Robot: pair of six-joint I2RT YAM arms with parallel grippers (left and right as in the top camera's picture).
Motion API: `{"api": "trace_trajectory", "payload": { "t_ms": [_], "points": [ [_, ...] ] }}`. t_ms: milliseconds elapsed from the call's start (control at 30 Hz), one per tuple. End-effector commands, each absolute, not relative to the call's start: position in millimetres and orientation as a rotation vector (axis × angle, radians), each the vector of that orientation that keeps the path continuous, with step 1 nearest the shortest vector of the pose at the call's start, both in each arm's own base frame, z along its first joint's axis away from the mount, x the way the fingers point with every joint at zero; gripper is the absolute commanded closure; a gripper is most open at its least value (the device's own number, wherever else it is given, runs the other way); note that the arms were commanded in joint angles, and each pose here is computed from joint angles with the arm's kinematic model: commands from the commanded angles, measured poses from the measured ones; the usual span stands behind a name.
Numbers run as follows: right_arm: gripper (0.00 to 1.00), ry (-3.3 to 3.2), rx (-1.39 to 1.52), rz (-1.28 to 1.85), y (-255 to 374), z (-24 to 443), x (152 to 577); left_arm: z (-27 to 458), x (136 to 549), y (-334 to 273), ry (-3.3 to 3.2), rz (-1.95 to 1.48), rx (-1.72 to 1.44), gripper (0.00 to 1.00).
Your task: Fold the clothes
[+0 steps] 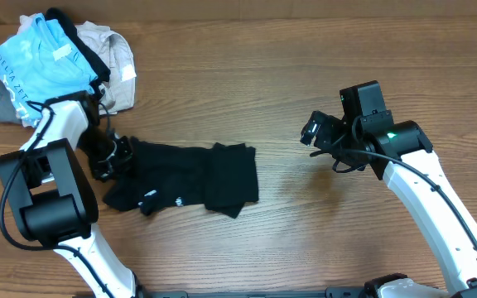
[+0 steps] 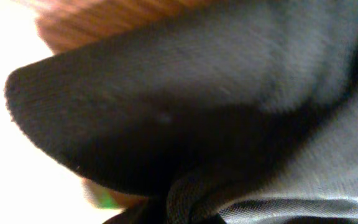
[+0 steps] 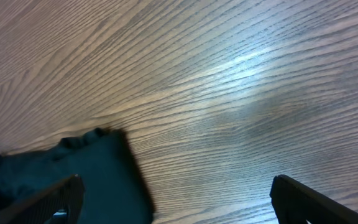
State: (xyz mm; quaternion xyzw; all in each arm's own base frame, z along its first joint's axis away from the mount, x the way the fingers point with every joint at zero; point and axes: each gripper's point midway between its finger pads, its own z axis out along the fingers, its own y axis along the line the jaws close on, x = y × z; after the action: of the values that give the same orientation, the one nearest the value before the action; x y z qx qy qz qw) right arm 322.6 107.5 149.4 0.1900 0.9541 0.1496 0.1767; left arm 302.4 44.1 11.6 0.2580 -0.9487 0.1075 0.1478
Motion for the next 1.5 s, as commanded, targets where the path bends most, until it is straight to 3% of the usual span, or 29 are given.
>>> {"api": "trace_trajectory", "payload": {
  "t_ms": [0,333,900,1100,1367,1467],
  "points": [
    [0.0,2.699,0.536,0.4,104.2,147.0,322.9,52.4,315.8,64.2,-2.868,0.141,0.748,0.96],
    [0.0,2.701,0.537,0.402,104.4,146.8,322.5,121.2,312.7,2.3,-3.059,0.147,0.526,0.96],
    [0.0,2.709,0.532,0.422,107.1,146.8,321.1,117.8,294.1,-112.5,-3.104,0.062,0.179,0.95],
    [0.0,2.709,0.532,0.423,107.1,146.9,321.1,117.9,293.7,-134.6,-3.131,0.098,0.088,0.91],
    [0.0,2.709,0.532,0.423,107.2,146.8,321.0,109.9,291.0,-150.8,-3.119,0.109,0.02,0.77],
    [0.0,2.709,0.532,0.423,107.1,146.9,321.1,100.5,288.9,-154.4,-3.086,0.104,0.012,0.77]
  ]
}}
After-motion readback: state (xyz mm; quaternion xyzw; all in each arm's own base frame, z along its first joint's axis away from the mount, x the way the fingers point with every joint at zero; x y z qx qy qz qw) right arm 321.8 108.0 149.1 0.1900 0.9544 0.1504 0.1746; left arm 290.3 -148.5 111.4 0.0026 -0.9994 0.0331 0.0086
